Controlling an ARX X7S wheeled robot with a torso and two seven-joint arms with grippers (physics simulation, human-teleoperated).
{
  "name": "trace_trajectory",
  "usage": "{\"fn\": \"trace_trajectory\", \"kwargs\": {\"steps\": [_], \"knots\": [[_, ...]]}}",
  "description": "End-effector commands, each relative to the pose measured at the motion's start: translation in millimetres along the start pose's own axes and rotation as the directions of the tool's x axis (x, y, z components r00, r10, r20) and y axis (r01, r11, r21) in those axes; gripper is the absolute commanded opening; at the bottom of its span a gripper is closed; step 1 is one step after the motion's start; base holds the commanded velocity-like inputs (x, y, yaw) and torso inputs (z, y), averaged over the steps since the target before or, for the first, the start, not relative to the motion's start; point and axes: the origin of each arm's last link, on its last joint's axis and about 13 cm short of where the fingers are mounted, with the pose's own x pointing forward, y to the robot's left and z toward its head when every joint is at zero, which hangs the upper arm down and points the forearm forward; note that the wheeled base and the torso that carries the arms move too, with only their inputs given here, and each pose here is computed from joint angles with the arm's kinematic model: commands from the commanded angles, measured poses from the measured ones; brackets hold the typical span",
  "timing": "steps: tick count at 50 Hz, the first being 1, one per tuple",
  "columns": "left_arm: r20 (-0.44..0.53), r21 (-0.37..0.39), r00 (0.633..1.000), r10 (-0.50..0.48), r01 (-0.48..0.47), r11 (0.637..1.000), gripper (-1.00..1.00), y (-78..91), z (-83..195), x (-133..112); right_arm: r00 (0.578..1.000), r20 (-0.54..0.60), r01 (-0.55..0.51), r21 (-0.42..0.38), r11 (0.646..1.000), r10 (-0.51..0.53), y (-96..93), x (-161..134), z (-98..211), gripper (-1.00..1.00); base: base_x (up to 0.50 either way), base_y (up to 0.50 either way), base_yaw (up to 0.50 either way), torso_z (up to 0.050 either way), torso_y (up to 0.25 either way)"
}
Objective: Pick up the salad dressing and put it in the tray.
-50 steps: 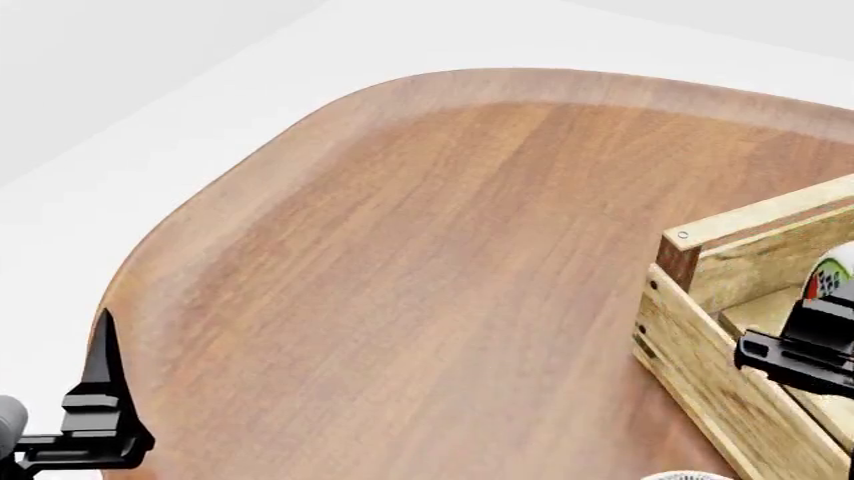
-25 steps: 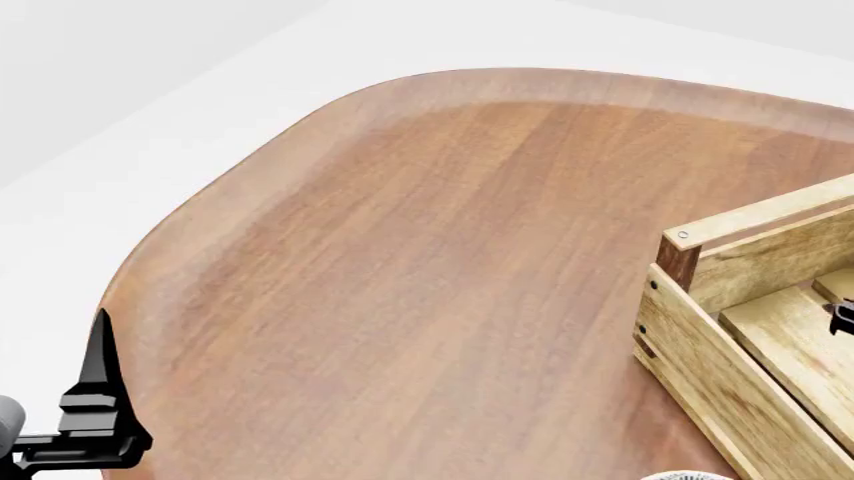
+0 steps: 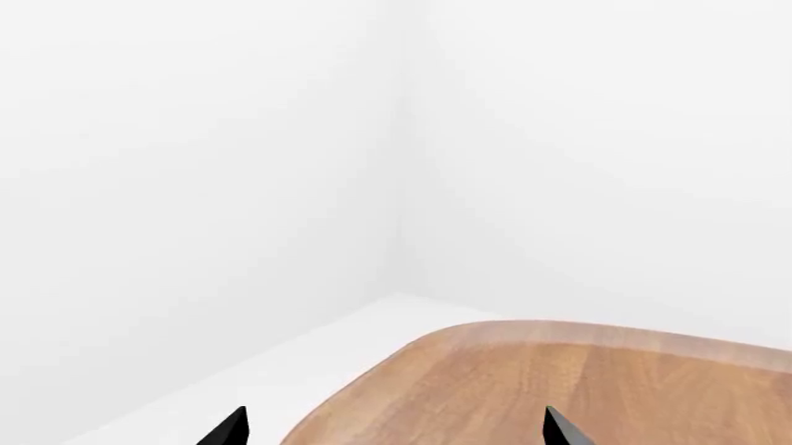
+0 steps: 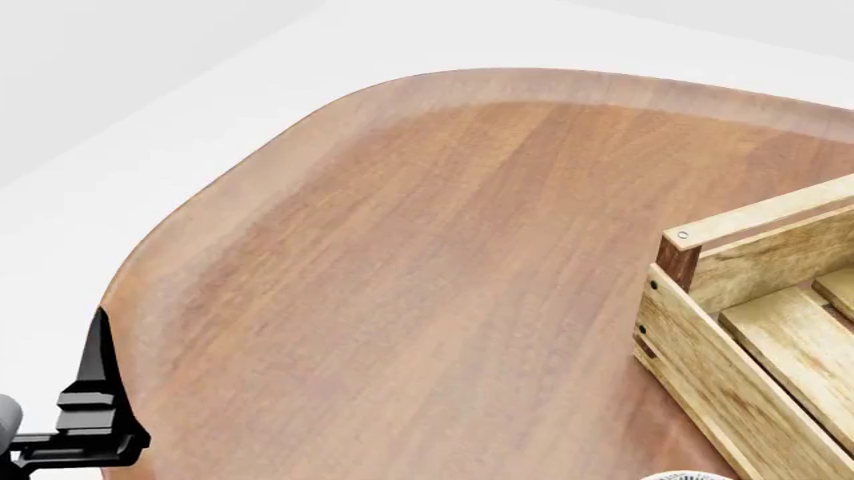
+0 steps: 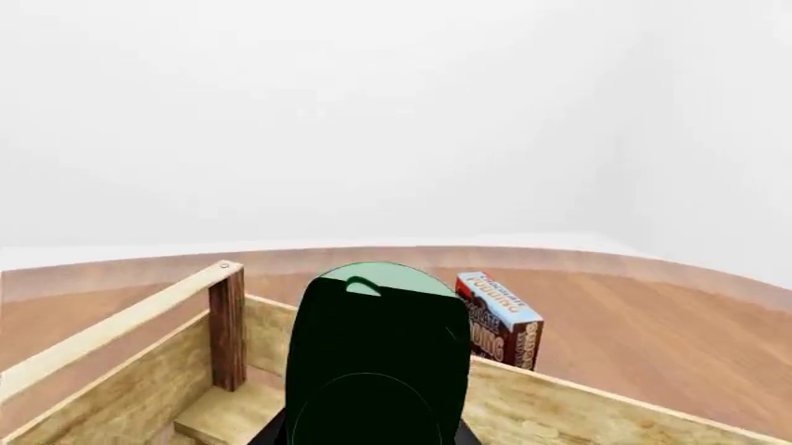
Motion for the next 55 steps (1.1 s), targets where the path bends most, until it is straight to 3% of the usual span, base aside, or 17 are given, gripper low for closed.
{"fn": "trace_trajectory", "kwargs": {"steps": [1, 15, 33, 55], "knots": [[0.003, 0.001, 1.000, 0.001, -0.001, 1.000, 1.00, 0.4, 0.8, 0.6, 0.996, -0.046, 0.080, -0.040, 0.996, -0.082, -2.6, 20.9, -11.1, -1.00, 0.00, 0.00, 0.00, 0.000, 0.000], [0.008, 0.006, 1.000, -0.002, 0.002, 1.000, 1.00, 0.3, 2.6, 1.2, 0.986, -0.125, 0.101, -0.087, 0.991, -0.111, -1.5, 35.8, -30.3, -1.00, 0.00, 0.00, 0.00, 0.000, 0.000], [0.008, 0.012, 1.000, -0.003, 0.003, 1.000, 1.00, -0.4, 2.4, 1.7, 0.962, -0.240, 0.113, -0.080, 0.990, -0.129, -3.5, 45.5, -63.9, -1.00, 0.00, 0.00, 0.00, 0.000, 0.001], [0.003, 0.014, 1.000, -0.004, 0.004, 1.000, 1.00, -0.7, 0.6, 1.2, 0.949, -0.284, 0.117, -0.082, 0.990, -0.136, -3.1, 35.1, -85.1, -1.00, 0.00, 0.00, 0.00, 0.000, 0.000]]}}
